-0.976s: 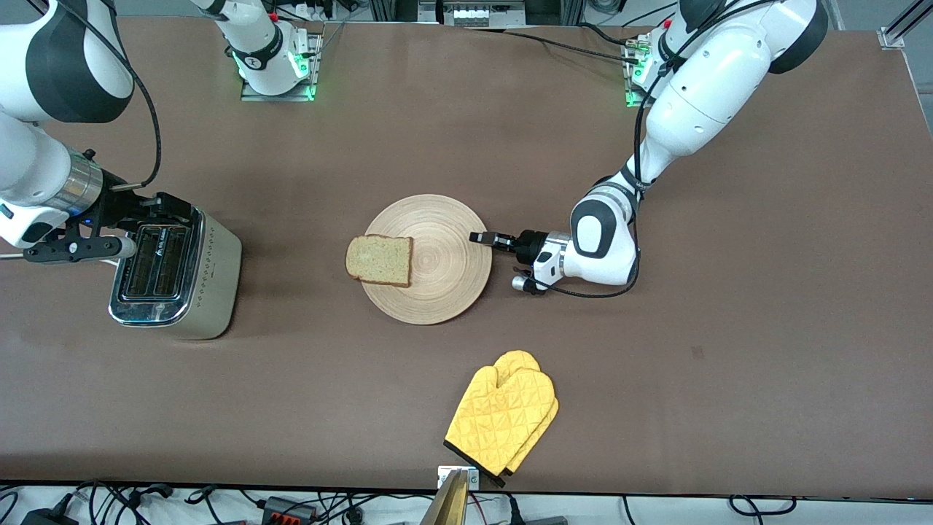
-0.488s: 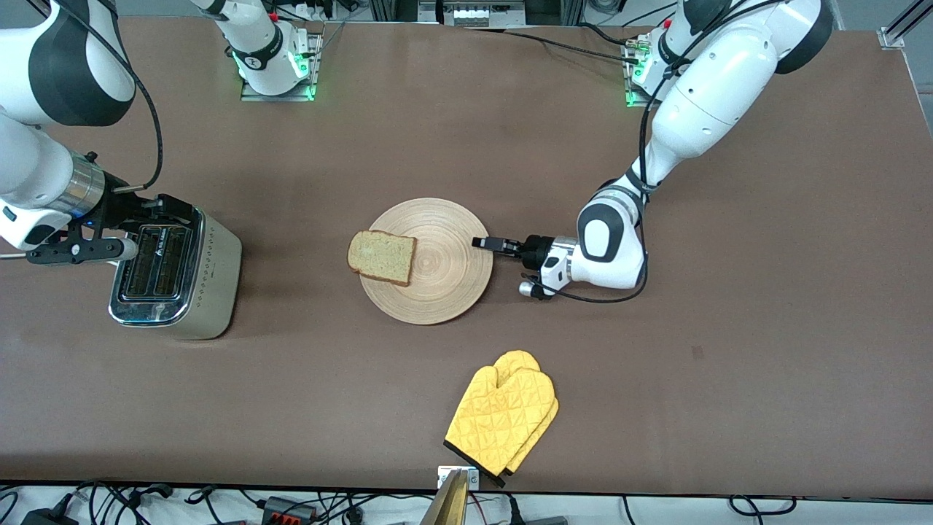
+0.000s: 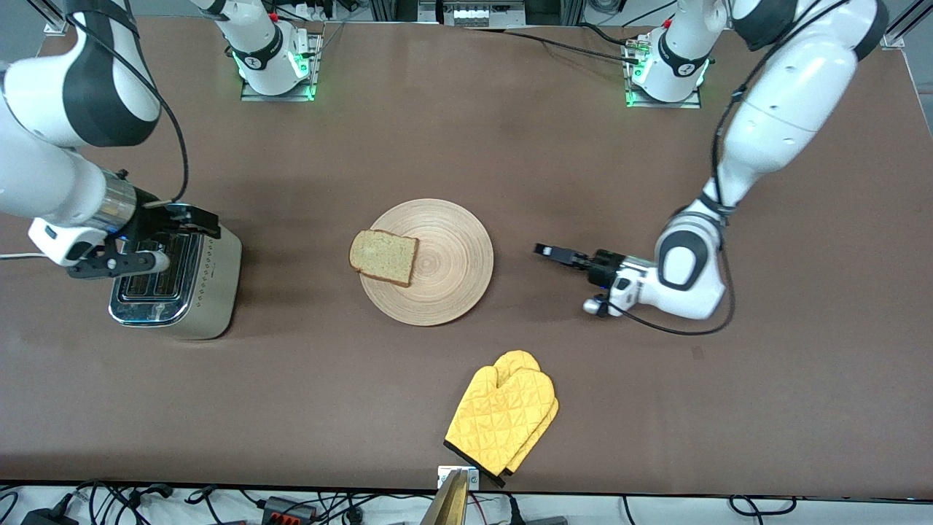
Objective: Move plate and put bread in toaster
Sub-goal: 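Withdraw the left gripper while the right gripper reaches the bread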
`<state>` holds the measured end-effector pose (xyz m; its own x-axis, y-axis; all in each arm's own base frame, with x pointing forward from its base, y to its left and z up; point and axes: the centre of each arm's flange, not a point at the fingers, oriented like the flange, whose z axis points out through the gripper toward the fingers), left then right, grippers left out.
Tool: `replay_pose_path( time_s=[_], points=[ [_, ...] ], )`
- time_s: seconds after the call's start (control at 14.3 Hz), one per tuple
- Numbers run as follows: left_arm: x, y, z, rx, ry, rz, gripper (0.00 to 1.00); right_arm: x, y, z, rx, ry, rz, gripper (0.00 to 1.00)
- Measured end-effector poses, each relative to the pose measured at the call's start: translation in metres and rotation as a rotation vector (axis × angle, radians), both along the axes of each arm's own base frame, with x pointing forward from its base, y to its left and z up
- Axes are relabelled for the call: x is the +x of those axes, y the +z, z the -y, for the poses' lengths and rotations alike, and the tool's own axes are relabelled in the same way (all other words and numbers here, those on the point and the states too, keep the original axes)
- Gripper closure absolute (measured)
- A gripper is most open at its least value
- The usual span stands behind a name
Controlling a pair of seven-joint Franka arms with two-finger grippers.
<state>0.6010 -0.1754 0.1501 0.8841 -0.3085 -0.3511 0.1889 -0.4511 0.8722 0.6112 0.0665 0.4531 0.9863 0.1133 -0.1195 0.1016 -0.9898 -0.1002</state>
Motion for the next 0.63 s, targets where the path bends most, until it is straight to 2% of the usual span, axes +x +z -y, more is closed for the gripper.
replay_pose_path(
  time_s=[0.21,0.35,0.49,0.63],
  points=[
    [0.02,0.053,-0.078,0.087,-0.114,-0.015,0.49,0.008,-0.055,-0.03,0.139,-0.05,-0.029,0.0],
    [0.031,0.086,-0.125,0.181,-0.168,0.003,0.47,0.01,-0.097,-0.051,0.186,-0.078,-0.021,0.0],
    [0.038,0.128,-0.163,0.303,-0.206,0.064,0.47,0.004,-0.13,-0.08,0.205,-0.076,-0.015,0.0],
    [0.039,0.174,-0.185,0.465,-0.257,0.141,0.47,-0.005,-0.154,-0.105,0.214,-0.064,-0.034,0.0]
  ],
)
